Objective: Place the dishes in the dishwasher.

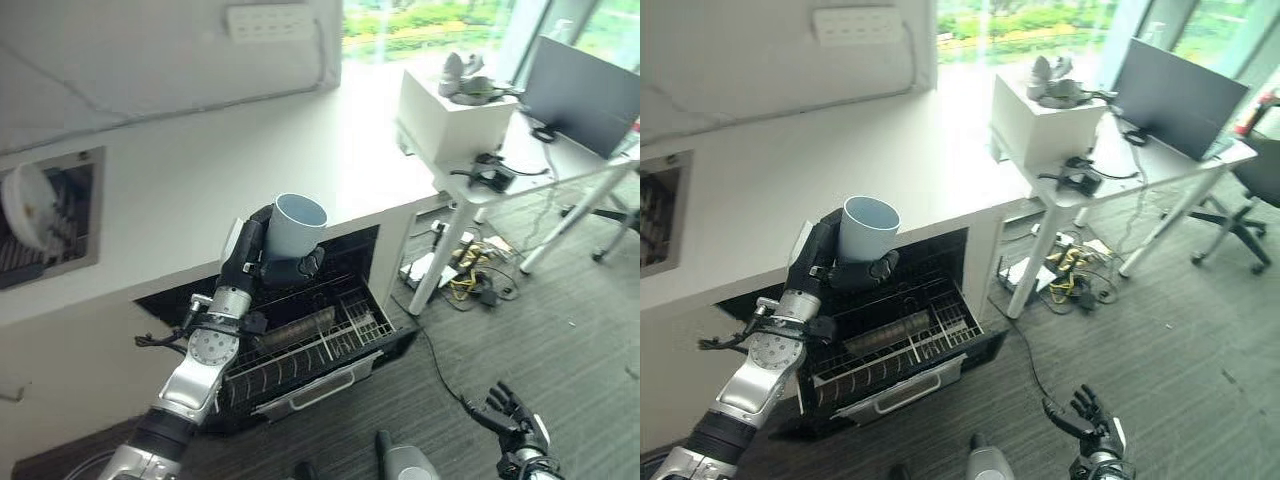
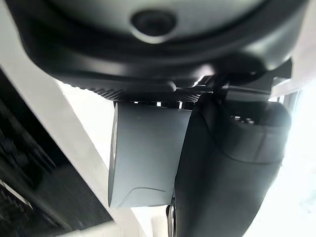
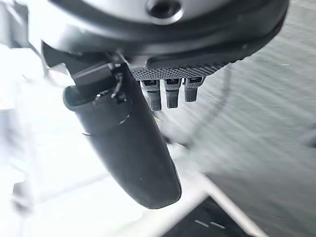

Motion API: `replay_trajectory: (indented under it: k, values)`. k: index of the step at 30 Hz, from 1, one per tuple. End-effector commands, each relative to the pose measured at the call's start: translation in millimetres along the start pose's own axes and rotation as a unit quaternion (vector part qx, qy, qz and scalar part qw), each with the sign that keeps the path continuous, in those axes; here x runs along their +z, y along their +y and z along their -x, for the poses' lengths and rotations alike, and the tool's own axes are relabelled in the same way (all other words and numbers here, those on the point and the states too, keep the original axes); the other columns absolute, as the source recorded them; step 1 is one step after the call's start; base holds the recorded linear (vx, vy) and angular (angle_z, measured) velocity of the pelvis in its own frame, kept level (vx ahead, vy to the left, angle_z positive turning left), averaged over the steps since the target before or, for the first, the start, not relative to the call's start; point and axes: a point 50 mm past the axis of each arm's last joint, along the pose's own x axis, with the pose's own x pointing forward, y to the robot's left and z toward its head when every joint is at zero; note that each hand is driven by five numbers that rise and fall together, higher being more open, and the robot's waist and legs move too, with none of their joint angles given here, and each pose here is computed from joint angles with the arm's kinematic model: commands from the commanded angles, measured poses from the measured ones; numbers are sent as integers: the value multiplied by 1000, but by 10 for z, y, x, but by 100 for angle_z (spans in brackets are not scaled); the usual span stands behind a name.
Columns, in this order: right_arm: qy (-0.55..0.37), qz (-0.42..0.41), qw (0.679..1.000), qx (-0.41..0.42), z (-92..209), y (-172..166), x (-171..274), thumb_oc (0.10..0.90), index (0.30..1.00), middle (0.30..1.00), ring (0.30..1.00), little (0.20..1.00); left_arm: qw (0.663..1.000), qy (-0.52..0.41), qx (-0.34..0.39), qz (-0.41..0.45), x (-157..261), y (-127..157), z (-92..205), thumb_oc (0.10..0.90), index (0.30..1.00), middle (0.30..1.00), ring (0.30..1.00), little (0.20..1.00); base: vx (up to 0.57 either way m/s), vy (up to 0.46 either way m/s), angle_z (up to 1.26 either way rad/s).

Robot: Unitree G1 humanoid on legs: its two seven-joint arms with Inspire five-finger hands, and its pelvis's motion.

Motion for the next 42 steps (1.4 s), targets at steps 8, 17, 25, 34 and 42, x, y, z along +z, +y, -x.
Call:
replay_trajectory:
  k: [8, 17, 25, 34, 42]
  values:
    - [-379, -89, 905, 171, 230, 363, 1609, 800, 900, 900, 900, 900, 958, -216, 190, 11, 635, 145, -176, 400, 300, 300, 300, 300, -34, 18, -88]
    - [-458, -68, 777, 427, 738, 1216, 2135, 800, 900, 900, 900, 900, 932, -267, 239, -59, 693, -130, -131, 400, 300, 300, 300, 300, -44, -11, -24]
    - [-400, -89, 745, 526, 878, 1702, 2115, 800, 900, 900, 900, 900, 946, -271, 165, -65, 651, -392, 30, 400, 300, 300, 300, 300, -8, -46, 51]
    - [-373, -81, 745, 547, 872, 2059, 2081, 800, 900, 900, 900, 900, 954, -268, 122, -57, 580, -586, 189, 400, 300, 300, 300, 300, 12, -66, 64]
    - [-313, -55, 757, 570, 846, 2346, 1985, 800, 900, 900, 900, 900, 946, -291, 117, -83, 585, -598, 214, 400, 300, 300, 300, 300, 42, -26, 48]
